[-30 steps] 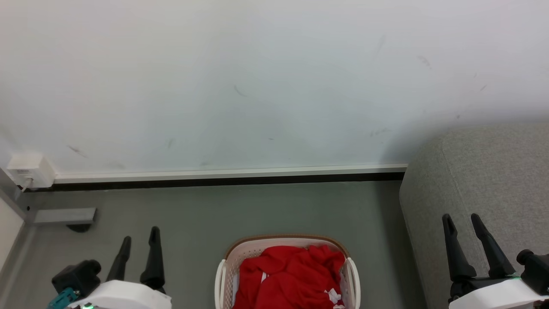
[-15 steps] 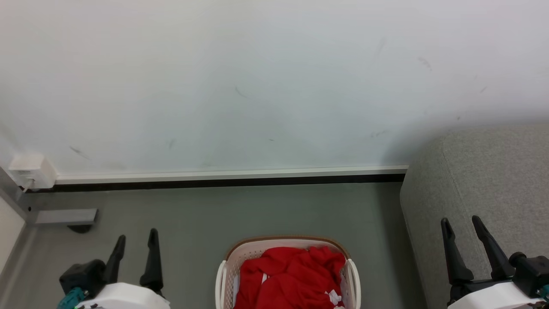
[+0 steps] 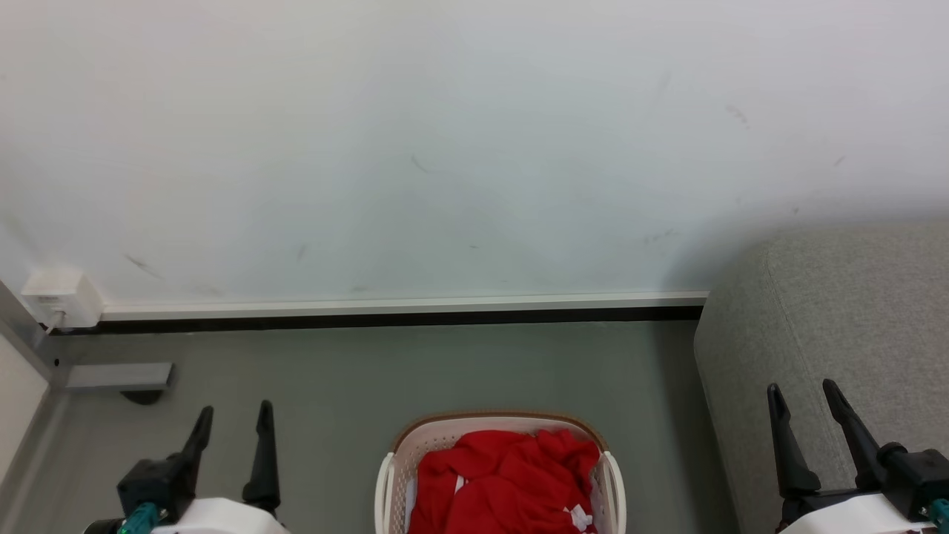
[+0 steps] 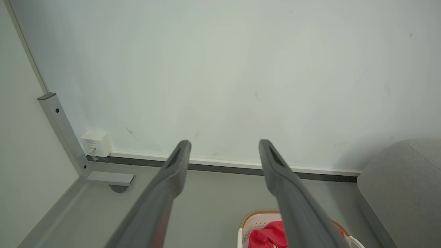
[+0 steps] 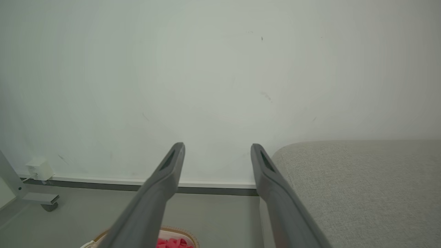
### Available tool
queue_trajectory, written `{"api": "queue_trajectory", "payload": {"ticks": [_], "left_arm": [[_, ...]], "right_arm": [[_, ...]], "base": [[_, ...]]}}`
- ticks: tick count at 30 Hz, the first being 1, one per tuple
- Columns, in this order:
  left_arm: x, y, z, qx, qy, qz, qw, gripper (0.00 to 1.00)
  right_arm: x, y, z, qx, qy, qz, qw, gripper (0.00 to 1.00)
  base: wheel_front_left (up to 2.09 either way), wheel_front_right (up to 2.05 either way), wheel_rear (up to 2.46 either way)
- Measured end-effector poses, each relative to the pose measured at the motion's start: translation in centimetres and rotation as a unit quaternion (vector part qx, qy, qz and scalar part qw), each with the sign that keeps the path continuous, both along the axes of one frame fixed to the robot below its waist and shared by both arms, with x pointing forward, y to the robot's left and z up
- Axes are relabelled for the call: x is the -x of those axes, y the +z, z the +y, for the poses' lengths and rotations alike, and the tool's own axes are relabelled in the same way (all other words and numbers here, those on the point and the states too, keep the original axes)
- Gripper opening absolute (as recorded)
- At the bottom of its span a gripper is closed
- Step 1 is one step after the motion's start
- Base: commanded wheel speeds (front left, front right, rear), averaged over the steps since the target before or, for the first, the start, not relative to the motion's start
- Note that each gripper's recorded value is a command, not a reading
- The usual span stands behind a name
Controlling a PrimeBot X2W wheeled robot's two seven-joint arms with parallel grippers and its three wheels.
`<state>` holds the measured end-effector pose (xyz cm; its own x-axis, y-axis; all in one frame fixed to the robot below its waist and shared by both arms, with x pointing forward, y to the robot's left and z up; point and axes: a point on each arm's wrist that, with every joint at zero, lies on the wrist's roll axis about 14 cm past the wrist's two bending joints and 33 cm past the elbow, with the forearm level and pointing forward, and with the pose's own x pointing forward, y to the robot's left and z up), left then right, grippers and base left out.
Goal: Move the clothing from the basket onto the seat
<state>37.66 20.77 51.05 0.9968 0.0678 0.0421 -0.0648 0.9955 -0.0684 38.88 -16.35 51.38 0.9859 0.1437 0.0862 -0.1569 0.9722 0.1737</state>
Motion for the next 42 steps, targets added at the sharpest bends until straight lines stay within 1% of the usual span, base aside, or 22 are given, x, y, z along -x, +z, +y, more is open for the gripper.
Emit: {"api": "queue_trajectory", "payload": {"ticks": [12, 30, 35, 39, 42], "left_arm": [[0.1, 0.1, 0.1, -0.055, -0.002, -0.006, 0.998, 1.0], [0.1, 0.6, -0.3, -0.132, -0.013, -0.024, 0.991, 1.0], [0.1, 0.5, -0.2, -0.135, -0.012, -0.022, 0.991, 1.0], [0.0, 0.1, -0.1, -0.134, -0.012, -0.016, 0.991, 1.0], [-0.2, -0.1, -0.2, -0.132, -0.013, -0.014, 0.991, 1.0]], "right_arm": [[0.0, -0.4, 0.3, 0.042, 0.002, 0.0, 0.999, 1.0], [0.1, -0.8, 0.4, 0.105, 0.004, -0.001, 0.994, 1.0], [0.1, -0.9, 0.4, 0.107, 0.004, -0.001, 0.994, 1.0], [0.0, -1.0, 0.1, 0.088, -0.004, 0.001, 0.996, 1.0], [0.0, -1.1, 0.1, 0.087, -0.004, 0.003, 0.996, 1.0]], "base": [[0.0, 0.0, 0.0], [0.0, 0.0, 0.0], [0.0, 0.0, 0.0], [0.0, 0.0, 0.0], [0.0, 0.0, 0.0]]}}
